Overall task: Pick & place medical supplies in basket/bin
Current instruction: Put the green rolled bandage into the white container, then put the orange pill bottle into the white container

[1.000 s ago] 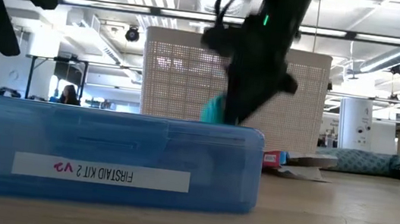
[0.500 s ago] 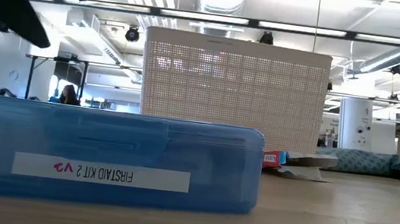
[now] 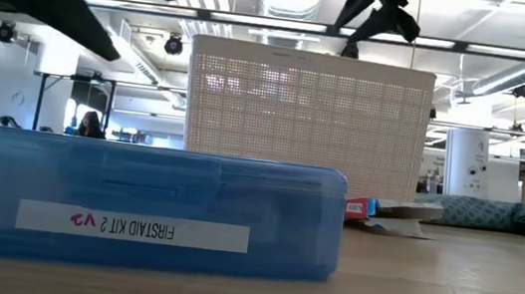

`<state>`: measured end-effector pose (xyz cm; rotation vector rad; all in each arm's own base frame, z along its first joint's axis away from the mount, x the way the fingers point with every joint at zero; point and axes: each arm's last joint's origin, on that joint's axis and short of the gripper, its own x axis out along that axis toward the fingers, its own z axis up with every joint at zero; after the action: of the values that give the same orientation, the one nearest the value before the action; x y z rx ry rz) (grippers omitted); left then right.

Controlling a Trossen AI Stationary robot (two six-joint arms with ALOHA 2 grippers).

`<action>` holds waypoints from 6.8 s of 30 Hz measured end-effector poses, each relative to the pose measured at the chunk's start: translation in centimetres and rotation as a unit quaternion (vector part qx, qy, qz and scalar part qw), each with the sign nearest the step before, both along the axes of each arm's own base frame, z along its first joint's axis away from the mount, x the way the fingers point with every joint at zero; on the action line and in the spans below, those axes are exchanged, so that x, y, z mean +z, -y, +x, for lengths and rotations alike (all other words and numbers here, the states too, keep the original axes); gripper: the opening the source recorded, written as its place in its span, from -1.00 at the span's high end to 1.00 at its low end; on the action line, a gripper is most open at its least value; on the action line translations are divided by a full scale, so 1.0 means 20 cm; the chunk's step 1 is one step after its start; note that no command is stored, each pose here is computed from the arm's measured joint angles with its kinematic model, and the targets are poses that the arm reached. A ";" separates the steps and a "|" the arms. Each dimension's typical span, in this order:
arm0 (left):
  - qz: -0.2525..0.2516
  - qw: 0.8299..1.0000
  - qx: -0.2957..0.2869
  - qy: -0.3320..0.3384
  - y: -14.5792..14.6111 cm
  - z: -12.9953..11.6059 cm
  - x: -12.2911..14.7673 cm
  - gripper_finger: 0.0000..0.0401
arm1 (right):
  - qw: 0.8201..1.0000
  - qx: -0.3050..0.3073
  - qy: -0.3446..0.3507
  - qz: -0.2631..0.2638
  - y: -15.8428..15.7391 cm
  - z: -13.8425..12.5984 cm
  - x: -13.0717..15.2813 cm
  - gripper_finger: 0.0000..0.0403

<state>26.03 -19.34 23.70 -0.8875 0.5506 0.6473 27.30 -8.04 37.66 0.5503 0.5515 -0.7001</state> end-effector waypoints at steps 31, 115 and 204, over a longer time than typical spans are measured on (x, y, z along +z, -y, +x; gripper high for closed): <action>0.332 0.901 -0.269 -0.076 -0.59 0.47 0.03 -0.49 | 0.977 0.106 -0.114 -0.144 -0.54 -0.31 0.08 -0.45; 0.324 0.878 -0.306 -0.173 -0.65 0.77 -0.38 -0.49 | 0.973 0.048 -0.138 -0.180 -0.52 -0.34 0.05 -0.29; 0.242 0.964 0.018 0.113 -1.45 0.35 0.56 0.04 | 0.985 0.095 -0.123 -0.074 -0.56 -0.31 -0.02 -0.19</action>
<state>33.05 9.63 34.92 -0.5003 0.1553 0.6658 21.18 3.07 37.24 0.2691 0.7640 -0.6254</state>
